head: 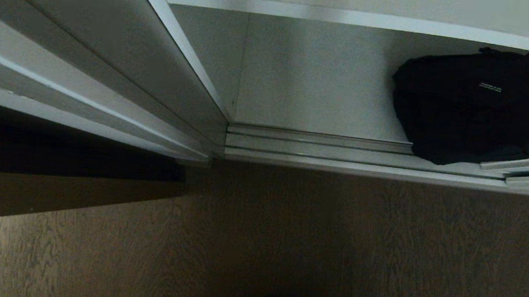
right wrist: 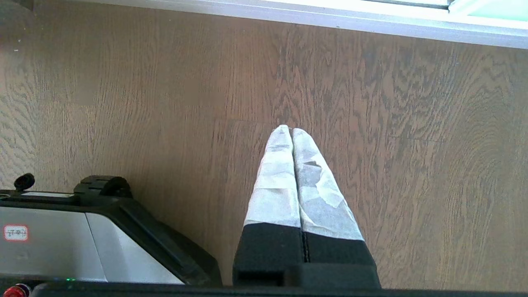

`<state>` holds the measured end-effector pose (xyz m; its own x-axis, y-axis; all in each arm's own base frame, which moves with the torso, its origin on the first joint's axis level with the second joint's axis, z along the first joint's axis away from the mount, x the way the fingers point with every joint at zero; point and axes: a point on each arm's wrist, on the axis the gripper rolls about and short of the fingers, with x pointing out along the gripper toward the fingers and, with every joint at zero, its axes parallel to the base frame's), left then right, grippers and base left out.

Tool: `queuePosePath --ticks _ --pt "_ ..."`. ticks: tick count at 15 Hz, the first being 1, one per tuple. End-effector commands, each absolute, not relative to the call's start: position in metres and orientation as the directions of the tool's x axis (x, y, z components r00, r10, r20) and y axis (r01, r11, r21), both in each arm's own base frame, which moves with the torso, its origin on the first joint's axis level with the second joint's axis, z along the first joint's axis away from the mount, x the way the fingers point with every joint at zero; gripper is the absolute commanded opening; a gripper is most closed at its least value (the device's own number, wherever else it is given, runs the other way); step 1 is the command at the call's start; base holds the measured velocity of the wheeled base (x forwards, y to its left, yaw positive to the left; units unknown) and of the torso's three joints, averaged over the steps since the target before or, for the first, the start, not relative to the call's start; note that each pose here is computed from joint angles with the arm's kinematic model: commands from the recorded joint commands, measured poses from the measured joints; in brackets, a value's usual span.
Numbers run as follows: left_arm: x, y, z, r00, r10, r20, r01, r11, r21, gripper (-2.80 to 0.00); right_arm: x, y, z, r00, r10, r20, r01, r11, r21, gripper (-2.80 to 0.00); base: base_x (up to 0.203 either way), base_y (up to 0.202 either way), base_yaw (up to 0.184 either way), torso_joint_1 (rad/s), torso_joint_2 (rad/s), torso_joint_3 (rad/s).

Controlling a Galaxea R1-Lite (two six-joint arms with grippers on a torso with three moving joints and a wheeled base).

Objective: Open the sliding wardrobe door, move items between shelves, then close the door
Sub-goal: Place the bag on the higher shelf

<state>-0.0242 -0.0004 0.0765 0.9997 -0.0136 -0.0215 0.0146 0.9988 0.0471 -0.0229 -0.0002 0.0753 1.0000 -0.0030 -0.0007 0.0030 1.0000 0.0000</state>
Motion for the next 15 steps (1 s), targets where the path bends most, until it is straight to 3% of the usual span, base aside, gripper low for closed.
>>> queuePosePath --ticks 1,7,10,15 --pt "-0.024 0.000 0.077 1.000 -0.014 -0.023 0.015 0.999 0.047 -2.80 -0.023 0.000 0.075 1.000 -0.002 0.002 0.002 1.000 -0.017 -2.80 0.000 0.000 0.000 0.000 0.00 0.000" --pt "-0.024 0.000 0.077 1.000 -0.014 -0.023 0.015 0.999 0.047 -2.80 -0.023 0.000 0.075 1.000 0.001 -0.003 -0.001 1.000 -0.017 -2.80 0.000 0.000 0.000 0.000 0.00 0.000" --pt "-0.024 0.000 0.077 1.000 -0.014 -0.023 0.015 0.999 0.047 -2.80 -0.022 0.000 0.079 0.998 -0.007 -0.069 0.005 1.000 -0.026 -2.80 0.000 0.000 0.000 0.000 0.00 0.000" --pt "-0.024 0.000 0.077 1.000 -0.014 -0.023 0.015 0.999 0.047 -2.80 0.006 0.000 0.162 0.986 -0.019 -0.168 0.021 1.000 0.011 -2.80 0.000 0.000 0.000 0.000 0.00 0.000"
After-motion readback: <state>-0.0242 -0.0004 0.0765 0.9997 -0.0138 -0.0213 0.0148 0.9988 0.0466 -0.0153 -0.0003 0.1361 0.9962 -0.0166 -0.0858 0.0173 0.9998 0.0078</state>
